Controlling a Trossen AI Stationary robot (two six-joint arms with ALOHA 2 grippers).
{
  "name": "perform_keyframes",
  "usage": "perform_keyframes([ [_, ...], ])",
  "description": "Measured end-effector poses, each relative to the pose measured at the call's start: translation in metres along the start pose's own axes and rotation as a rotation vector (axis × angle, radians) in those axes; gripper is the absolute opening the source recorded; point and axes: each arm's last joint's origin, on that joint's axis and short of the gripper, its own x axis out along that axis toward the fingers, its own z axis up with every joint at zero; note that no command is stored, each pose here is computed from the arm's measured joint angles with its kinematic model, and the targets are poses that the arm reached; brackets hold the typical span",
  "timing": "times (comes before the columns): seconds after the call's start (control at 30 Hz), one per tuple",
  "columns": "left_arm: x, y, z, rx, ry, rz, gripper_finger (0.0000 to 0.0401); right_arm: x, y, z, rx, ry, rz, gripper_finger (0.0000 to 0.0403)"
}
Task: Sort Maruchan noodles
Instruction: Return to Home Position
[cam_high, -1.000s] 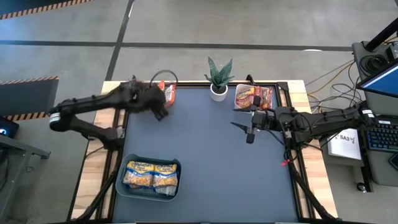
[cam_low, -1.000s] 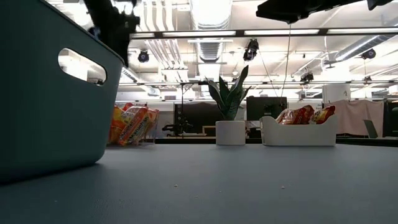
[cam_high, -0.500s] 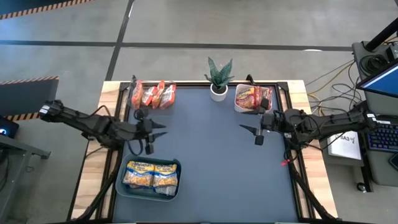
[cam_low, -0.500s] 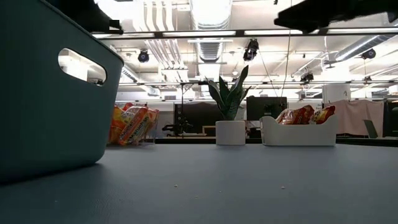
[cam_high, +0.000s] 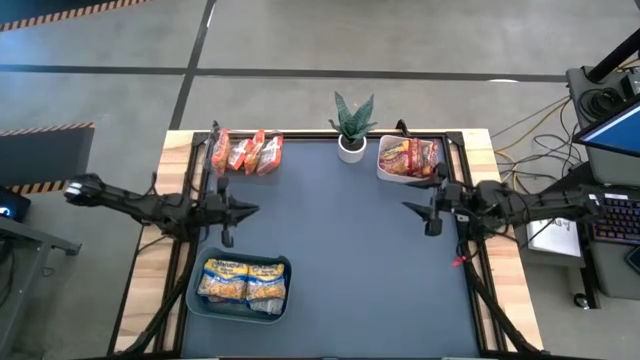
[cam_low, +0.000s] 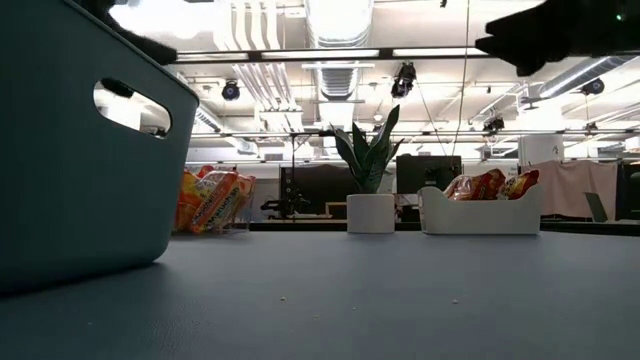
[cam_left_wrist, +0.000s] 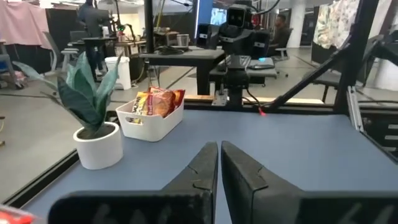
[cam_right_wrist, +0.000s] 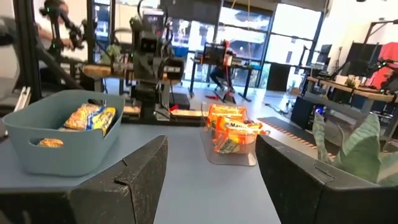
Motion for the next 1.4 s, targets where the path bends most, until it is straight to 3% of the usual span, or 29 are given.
perform_keyframes([
  [0.17,-0.009,0.004,-0.014,-0.001,-0.012,0.0,0.0001,-0.013,-0.002,-0.01,0.003,-0.059,-0.021,0.0232],
  [0.37,-0.022,0.011,-0.015,0.036,-0.03,0.01,0.0,-0.031,-0.006,-0.008,-0.004,-0.155,-0.067,0.023],
  [0.63,-0.034,0.018,-0.018,0.052,-0.074,0.047,0.0,-0.026,-0.004,-0.021,-0.025,-0.084,-0.07,0.023],
  [0.83,-0.029,0.019,-0.035,0.056,-0.033,0.082,0.0,-0.023,0.0,-0.051,-0.002,-0.121,-0.092,0.0228],
  [1.03,-0.023,0.019,-0.047,0.059,-0.044,0.078,0.0,-0.019,0.001,-0.065,0.079,0.008,-0.091,0.0218],
  [1.13,-0.022,0.018,-0.049,0.103,-0.029,0.081,0.0,-0.018,-0.002,-0.07,0.131,0.064,-0.232,0.0213],
  [1.23,-0.02,0.02,-0.051,0.099,-0.006,0.166,0.0,-0.019,-0.006,-0.075,0.219,0.1,-0.404,0.021],
  [1.4,-0.018,0.022,-0.054,0.072,0.032,0.26,0.0,-0.019,-0.008,-0.078,0.188,0.135,-0.482,0.021],
])
